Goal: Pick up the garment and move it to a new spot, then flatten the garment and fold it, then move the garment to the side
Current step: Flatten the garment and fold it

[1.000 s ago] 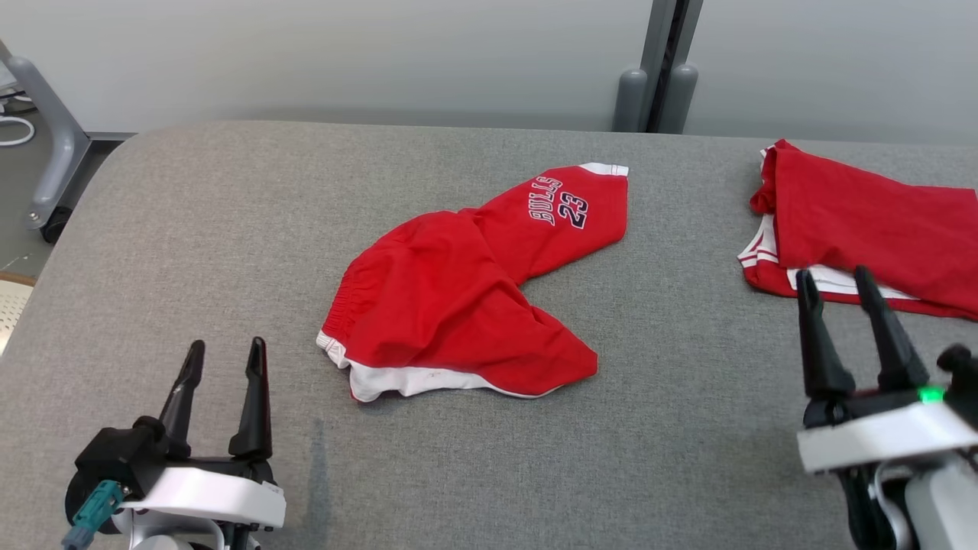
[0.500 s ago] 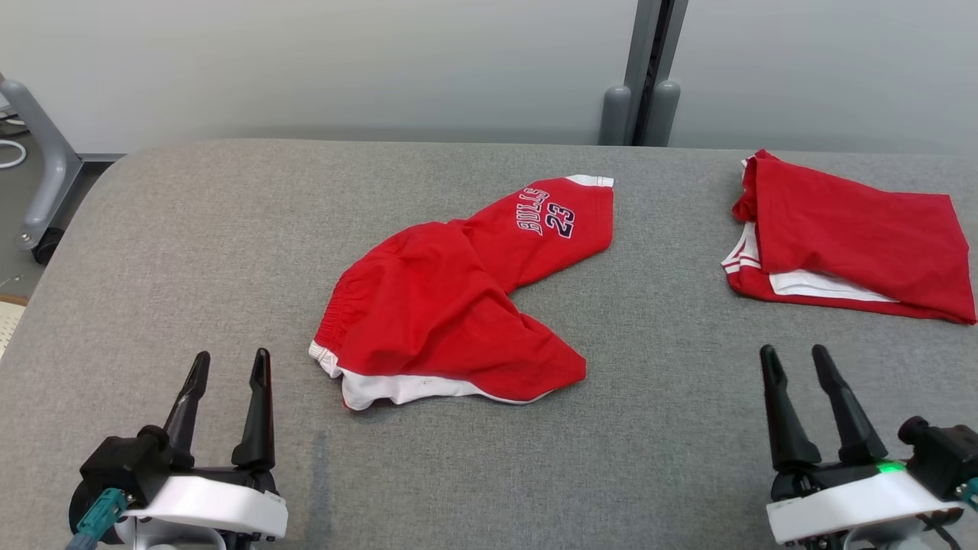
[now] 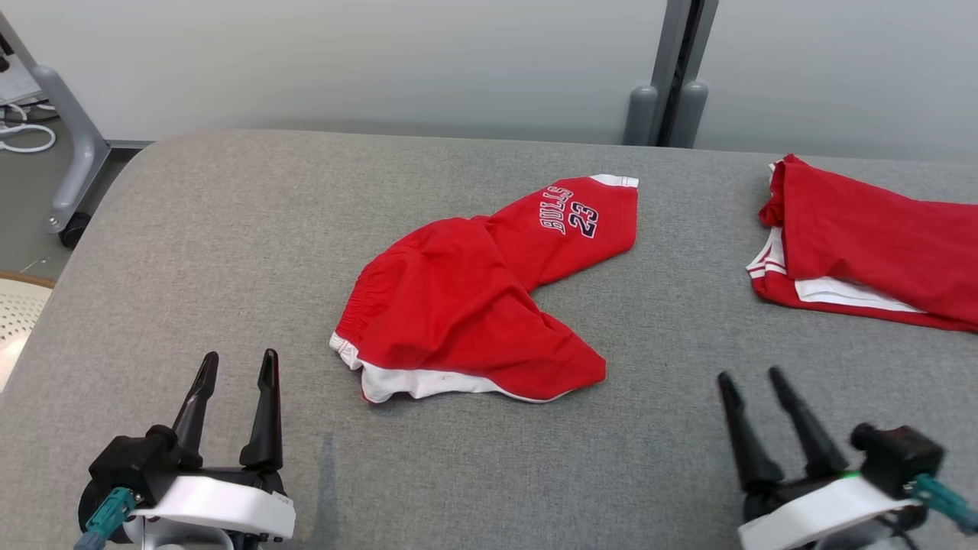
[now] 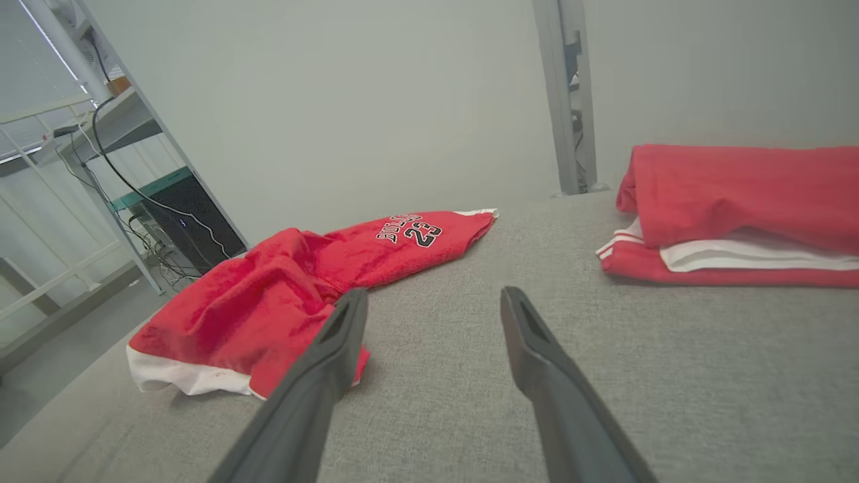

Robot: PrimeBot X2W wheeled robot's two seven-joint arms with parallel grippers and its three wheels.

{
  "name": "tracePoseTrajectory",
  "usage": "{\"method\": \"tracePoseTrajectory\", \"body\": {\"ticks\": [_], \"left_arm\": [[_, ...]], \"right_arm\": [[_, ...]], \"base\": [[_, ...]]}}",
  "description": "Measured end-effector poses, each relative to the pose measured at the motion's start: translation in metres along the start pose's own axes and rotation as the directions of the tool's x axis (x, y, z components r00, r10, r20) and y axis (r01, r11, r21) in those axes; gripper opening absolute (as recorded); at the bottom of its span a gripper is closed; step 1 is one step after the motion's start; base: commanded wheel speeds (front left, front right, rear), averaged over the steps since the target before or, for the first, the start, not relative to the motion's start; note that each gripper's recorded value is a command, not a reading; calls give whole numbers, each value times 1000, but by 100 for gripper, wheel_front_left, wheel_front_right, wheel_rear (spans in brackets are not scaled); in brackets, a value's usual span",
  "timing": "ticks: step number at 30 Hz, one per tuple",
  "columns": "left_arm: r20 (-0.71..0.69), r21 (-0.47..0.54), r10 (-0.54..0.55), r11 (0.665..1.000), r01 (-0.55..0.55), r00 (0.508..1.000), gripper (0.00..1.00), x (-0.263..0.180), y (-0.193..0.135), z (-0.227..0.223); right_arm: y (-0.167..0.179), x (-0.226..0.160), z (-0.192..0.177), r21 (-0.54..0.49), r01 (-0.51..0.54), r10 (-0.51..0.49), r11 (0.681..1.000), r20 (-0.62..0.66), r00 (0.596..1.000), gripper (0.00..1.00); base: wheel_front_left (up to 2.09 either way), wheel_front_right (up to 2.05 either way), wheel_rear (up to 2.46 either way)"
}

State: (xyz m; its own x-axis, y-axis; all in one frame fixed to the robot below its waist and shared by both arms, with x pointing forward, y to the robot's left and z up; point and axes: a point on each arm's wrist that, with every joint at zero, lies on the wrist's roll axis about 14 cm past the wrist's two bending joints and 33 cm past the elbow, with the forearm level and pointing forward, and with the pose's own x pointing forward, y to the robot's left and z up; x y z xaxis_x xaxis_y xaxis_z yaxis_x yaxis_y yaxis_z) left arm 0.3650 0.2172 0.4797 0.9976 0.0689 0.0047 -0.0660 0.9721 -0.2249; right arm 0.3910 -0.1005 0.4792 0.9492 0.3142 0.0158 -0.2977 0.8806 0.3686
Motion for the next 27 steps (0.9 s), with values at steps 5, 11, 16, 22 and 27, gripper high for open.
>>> {"method": "tracePoseTrajectory", "body": {"ticks": [5, 11, 16, 22, 27], "left_arm": [[0, -5, 9, 1000, -9, 1000, 100, -3, 2, 0], [8, -2, 45, 999, -45, 999, 100, -10, 13, 3], [14, 2, 98, 995, -98, 995, 100, -20, 30, 6], [20, 3, 151, 989, -151, 988, 100, -32, 45, 9], [13, -2, 179, 984, -179, 984, 100, -39, 53, 7]], "right_arm": [[23, 2, -45, 7, -92, 92, 996, -178, 980, 100], [56, 16, -76, 37, -206, 207, 978, -305, 929, 100], [68, 30, -98, 51, -255, 253, 966, -402, 880, 100], [77, 43, -109, 85, -266, 276, 960, -441, 854, 100], [77, 53, -112, 99, -262, 278, 960, -446, 851, 100]], "base": [[0, 0, 0], [0, 0, 0], [0, 0, 0], [0, 0, 0], [0, 0, 0]]}}
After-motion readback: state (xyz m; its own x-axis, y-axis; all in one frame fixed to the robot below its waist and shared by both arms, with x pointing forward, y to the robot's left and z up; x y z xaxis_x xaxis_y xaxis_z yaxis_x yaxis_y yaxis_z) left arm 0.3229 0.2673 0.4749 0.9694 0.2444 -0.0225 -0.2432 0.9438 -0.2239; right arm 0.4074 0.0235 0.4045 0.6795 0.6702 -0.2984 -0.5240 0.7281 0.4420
